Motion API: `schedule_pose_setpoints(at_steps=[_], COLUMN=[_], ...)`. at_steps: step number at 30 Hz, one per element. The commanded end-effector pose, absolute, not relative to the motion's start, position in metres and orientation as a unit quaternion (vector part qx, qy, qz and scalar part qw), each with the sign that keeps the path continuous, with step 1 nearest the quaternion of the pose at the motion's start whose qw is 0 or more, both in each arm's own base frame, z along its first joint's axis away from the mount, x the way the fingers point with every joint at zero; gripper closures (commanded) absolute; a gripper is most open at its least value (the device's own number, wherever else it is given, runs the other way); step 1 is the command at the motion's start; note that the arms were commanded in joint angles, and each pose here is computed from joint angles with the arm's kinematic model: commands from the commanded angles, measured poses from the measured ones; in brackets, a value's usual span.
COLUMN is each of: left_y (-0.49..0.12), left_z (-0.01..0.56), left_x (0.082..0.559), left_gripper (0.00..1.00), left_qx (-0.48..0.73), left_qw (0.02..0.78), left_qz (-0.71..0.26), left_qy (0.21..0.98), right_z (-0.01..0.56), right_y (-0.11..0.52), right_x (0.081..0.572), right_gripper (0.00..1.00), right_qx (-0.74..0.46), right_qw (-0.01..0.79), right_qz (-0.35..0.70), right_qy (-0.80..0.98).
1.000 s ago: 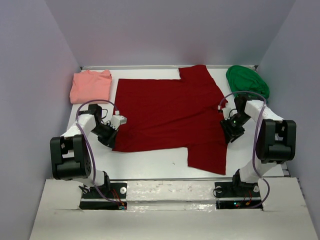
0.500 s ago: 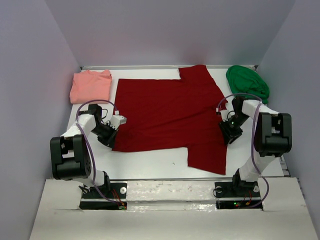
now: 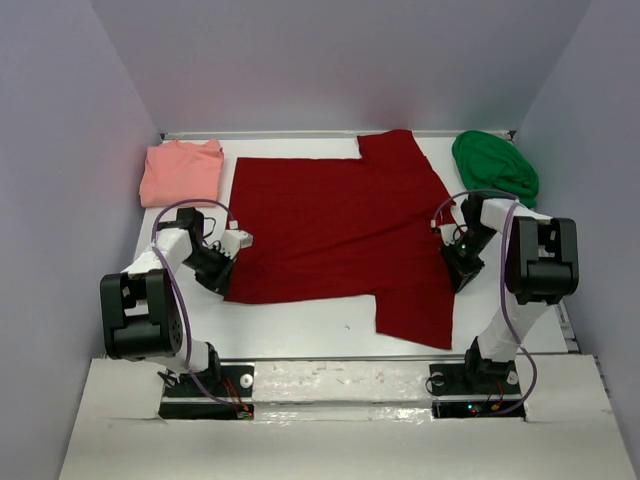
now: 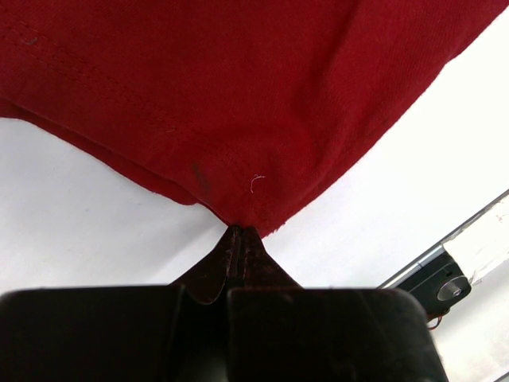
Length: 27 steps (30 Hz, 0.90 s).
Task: Fold and stack the t-shirts
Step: Grap the side of the flattened tshirt closest away from the robot with both arms, then fold the flattened tshirt in 1/3 of the way
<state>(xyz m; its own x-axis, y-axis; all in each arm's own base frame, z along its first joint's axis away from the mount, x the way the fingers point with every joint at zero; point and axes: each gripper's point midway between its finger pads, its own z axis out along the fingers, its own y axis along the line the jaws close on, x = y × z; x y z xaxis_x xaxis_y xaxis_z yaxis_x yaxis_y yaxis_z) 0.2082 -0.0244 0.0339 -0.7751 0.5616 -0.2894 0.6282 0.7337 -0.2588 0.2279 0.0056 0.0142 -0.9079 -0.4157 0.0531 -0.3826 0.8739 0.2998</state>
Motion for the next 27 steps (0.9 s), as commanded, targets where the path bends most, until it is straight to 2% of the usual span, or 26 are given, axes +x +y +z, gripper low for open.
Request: schedule_pose_setpoints(at_steps=[1,4,11,20,27], left_y=[-0.027,-0.027,-0.026,-0.026,-0.021], left_z=[0.034,0.035,0.042,0.115,0.163], left_x=[0.201,0.202,0.207,0.239,0.255], left_gripper=[1.0,1.0,1.0,1.0,1.0], left_qx=[0.323,0.324,0.324,0.334,0.336], left_qw=[0.088,0.091,0.106,0.201,0.255], left_qz=[-0.176,-0.175,-0.165,-0.128,-0.095], left_qy=[0.926,0.925,0.926,0.912,0.902], right_z=[0.01,0.013,0.029,0.103,0.13], right_y=[0.007,0.008,0.002,0.001,-0.001], right_x=[0.243,0.244,0.24,0.242,0.242], right_gripper=[0.93,1.0,1.0,1.0,1.0], right_qx=[0.214,0.214,0.223,0.238,0.245], right_qw=[0.033,0.03,0.021,-0.057,-0.081], right_qz=[-0.144,-0.148,-0.128,-0.102,-0.089], right_qy=[-0.966,-0.965,-0.966,-0.964,-0.962])
